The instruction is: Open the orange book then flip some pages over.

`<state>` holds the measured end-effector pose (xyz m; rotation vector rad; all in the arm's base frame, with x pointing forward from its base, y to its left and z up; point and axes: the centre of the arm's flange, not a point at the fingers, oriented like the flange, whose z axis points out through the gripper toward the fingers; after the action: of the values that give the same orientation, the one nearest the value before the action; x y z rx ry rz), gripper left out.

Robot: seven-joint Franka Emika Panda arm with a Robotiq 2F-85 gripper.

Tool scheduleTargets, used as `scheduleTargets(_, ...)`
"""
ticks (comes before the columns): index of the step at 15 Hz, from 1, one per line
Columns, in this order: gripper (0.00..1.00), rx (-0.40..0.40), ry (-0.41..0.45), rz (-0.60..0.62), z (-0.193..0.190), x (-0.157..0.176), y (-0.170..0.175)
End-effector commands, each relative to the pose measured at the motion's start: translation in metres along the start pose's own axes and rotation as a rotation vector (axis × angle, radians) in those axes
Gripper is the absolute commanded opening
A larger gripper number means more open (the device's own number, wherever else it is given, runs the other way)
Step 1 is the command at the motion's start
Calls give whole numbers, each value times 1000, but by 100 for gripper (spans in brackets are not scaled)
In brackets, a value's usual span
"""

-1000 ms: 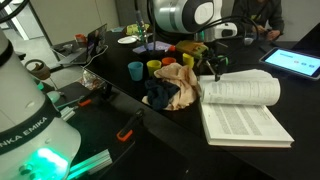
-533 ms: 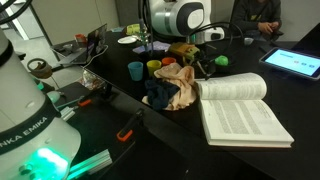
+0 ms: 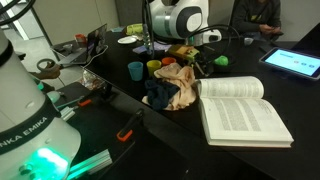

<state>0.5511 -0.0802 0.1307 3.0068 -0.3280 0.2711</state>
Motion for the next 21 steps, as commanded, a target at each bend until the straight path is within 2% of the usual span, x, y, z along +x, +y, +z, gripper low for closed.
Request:
scheduleTargets(1,100,3,27,-71,13,16,-9)
scheduleTargets(5,100,15,61,-120,10,32,-23)
scheduleTargets(9,100,-12,61,-168,-19,53,-35)
scheduleTargets(15,100,-205,-67,-110,-72,76,-8)
scheduleTargets(19,100,-335,-177,-38,-107,71,31)
scheduleTargets(21,100,-369,-213,17,-118,64,50)
